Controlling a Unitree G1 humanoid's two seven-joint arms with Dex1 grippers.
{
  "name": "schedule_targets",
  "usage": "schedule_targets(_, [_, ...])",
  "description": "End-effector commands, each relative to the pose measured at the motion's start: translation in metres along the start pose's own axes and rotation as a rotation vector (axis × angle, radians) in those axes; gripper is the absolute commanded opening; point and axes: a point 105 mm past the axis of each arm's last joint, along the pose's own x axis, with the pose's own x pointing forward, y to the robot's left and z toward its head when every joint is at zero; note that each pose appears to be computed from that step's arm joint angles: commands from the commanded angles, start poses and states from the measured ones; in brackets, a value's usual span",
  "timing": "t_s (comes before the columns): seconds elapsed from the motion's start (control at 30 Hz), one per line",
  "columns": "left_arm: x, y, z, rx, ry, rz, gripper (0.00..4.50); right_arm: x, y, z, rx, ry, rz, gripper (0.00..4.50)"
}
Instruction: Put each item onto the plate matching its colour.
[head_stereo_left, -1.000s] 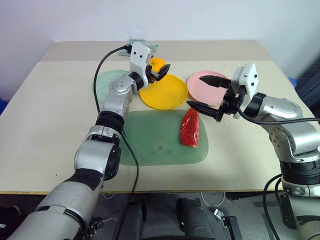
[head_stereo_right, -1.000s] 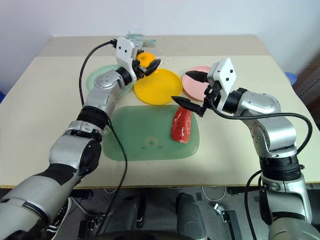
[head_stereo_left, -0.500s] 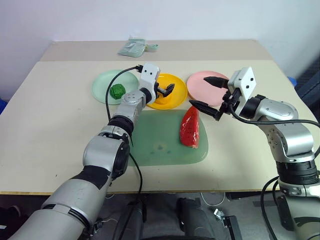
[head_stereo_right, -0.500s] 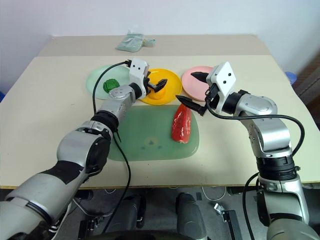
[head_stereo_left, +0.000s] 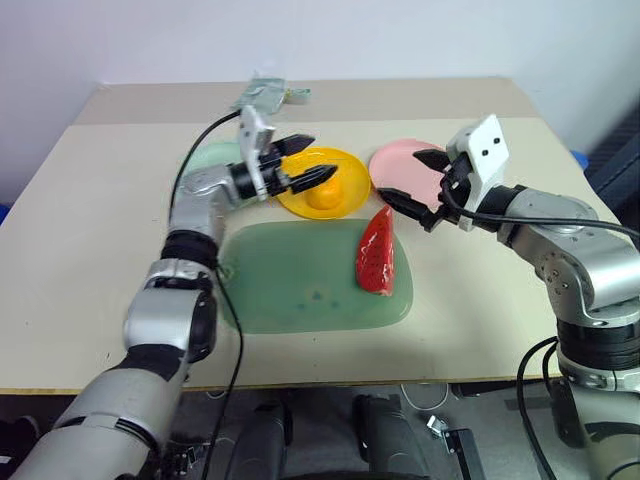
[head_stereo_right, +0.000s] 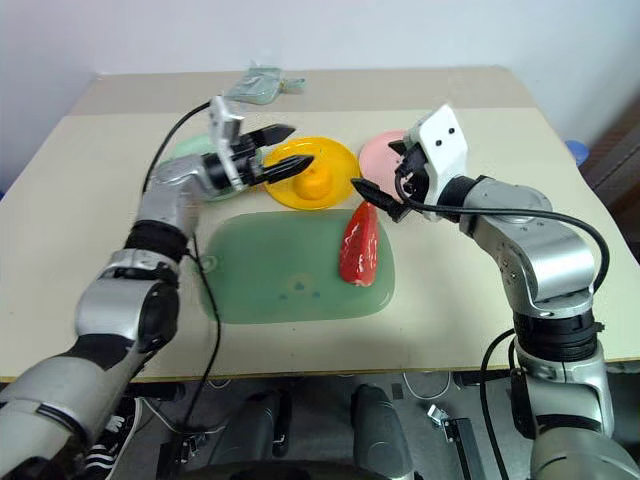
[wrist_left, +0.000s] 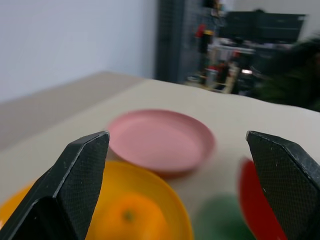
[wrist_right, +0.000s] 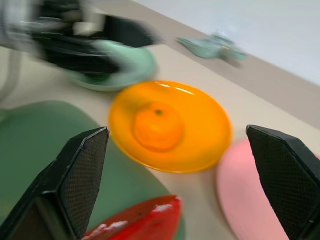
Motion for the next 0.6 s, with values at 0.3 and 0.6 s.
schedule_targets(0.3, [-0.062, -0.045, 0.009, 0.101, 0.109, -0.206, 4.48, 0.002, 0.014, -0.011, 0.239, 0.304, -0.099, 4.50])
schedule_targets(0.6, [-0.084, -0.069, 0.018, 0.197, 0.139, -0.309, 4.48, -0.005, 0.011, -0.048, 0.404, 0.473, -0.165, 4.50])
